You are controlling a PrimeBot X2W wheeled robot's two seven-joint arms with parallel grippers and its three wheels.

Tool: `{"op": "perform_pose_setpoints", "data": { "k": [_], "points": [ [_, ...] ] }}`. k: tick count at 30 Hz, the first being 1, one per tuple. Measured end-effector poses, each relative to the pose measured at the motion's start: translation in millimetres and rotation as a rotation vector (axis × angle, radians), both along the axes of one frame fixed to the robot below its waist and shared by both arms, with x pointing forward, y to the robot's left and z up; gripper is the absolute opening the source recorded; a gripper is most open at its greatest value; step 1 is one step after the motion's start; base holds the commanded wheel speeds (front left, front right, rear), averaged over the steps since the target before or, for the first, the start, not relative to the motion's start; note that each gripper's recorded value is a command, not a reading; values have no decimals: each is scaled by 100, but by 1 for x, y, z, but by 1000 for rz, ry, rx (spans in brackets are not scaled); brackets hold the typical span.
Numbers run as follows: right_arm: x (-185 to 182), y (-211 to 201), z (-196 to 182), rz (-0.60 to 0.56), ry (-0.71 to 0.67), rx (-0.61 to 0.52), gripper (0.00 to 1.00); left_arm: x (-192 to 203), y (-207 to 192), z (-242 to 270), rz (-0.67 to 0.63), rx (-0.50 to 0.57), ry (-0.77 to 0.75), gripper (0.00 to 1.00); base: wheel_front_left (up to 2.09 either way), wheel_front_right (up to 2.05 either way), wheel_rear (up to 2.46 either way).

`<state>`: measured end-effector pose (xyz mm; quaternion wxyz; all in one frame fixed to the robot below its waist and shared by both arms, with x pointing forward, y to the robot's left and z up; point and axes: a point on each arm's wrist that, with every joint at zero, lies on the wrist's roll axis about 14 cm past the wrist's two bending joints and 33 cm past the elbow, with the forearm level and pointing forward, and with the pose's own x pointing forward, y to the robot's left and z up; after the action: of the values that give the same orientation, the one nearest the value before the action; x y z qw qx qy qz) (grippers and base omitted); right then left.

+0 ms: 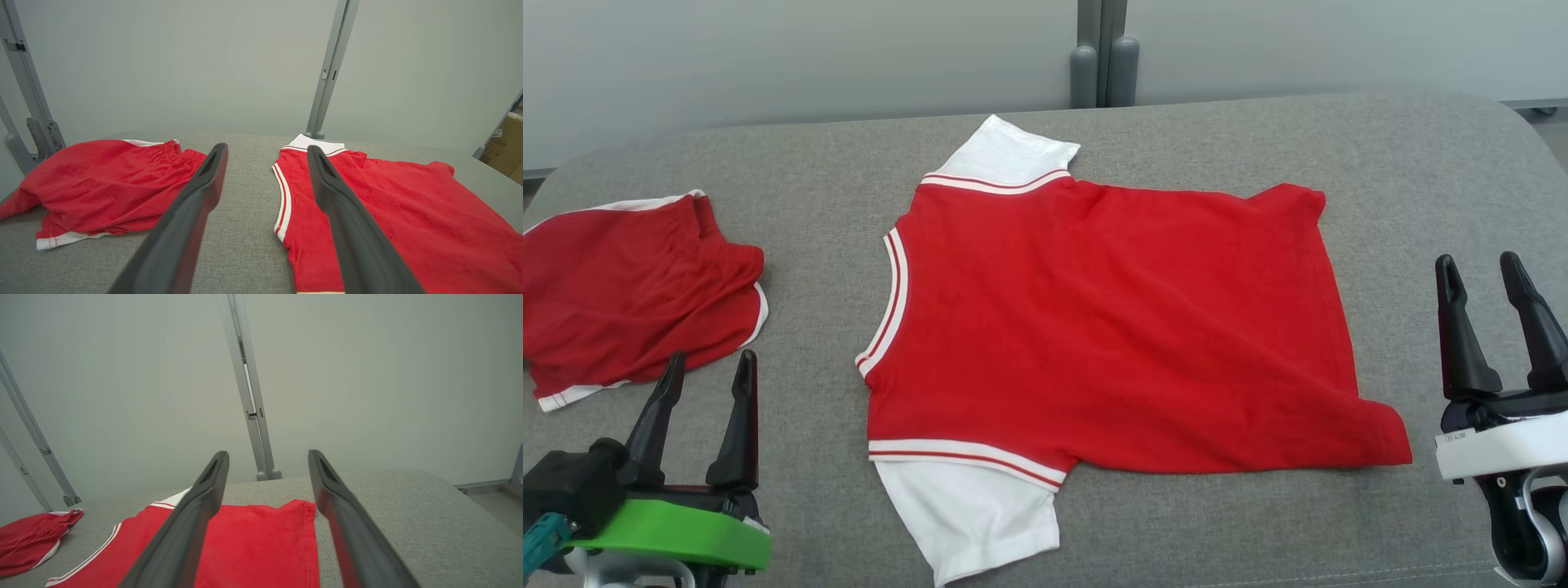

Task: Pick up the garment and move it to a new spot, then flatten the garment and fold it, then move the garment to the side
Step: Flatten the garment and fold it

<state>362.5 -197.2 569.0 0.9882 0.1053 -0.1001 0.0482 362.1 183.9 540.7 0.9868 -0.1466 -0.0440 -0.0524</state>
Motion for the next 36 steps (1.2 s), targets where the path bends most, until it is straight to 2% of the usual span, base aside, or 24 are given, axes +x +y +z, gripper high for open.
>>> {"op": "perform_pose_setpoints", "data": {
  "k": [9,29,36],
  "points": [
    [-6,3,-11,4,30,-30,100,2,5,4,21,40,-23,100,0,0,0],
    [-12,2,-19,-21,51,-48,100,2,0,8,42,16,-42,100,0,0,0],
    [-28,1,-61,-20,197,-29,100,-10,-22,-17,-2,-54,44,100,0,0,0]
  ]
}}
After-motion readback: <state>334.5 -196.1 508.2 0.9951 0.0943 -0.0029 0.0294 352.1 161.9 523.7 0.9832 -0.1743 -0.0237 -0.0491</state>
